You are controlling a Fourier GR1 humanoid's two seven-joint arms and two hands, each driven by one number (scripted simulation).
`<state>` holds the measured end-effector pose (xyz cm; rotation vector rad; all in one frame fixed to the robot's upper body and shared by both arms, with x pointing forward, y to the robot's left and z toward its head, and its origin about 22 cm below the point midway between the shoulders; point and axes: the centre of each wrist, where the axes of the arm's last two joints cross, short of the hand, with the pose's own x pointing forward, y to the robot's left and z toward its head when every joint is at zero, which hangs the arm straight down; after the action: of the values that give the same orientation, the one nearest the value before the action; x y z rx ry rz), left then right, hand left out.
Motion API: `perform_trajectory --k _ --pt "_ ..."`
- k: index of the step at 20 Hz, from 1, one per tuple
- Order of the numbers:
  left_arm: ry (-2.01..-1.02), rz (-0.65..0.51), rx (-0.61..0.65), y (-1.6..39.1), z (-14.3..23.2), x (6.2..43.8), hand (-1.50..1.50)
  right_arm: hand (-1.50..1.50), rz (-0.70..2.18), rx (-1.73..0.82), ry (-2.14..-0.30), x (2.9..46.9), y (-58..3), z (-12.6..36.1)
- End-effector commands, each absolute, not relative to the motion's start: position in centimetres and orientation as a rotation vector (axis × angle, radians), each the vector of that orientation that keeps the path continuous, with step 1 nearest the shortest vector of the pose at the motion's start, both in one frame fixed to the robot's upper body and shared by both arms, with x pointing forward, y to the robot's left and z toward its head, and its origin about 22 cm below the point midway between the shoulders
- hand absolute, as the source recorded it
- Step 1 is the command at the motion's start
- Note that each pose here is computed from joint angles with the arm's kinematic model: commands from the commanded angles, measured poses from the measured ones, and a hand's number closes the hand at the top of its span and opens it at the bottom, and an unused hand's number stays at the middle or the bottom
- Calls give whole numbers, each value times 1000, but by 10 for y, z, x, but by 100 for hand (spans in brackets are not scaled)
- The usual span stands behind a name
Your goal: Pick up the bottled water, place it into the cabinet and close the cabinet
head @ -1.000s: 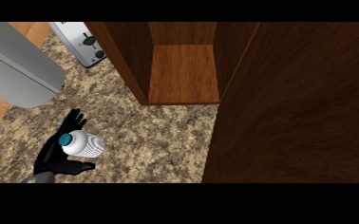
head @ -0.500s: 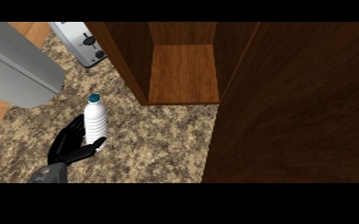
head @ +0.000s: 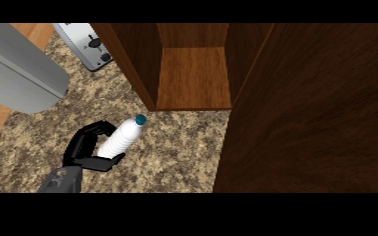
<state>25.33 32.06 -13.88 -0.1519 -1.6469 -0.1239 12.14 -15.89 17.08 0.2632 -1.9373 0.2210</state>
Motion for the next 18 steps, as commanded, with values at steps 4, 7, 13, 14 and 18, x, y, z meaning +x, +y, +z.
perform_trajectory --k 4,7,13,14,18 --pt "-1843 -135 -33 241 -144 269 150 -150 214 205 -1994 116 -160 187" --pt "-1891 -140 3 220 -140 273 150 -150 198 217 -1980 101 -163 187" --pt "-1901 -41 -135 204 -124 281 150 -150 184 213 -1975 97 -161 186" --pt "-1891 -31 -142 195 -102 296 150 -150 218 217 -1957 104 -167 179" --pt "-1867 22 -263 179 -81 303 150 -150 204 190 -1983 111 -170 184"
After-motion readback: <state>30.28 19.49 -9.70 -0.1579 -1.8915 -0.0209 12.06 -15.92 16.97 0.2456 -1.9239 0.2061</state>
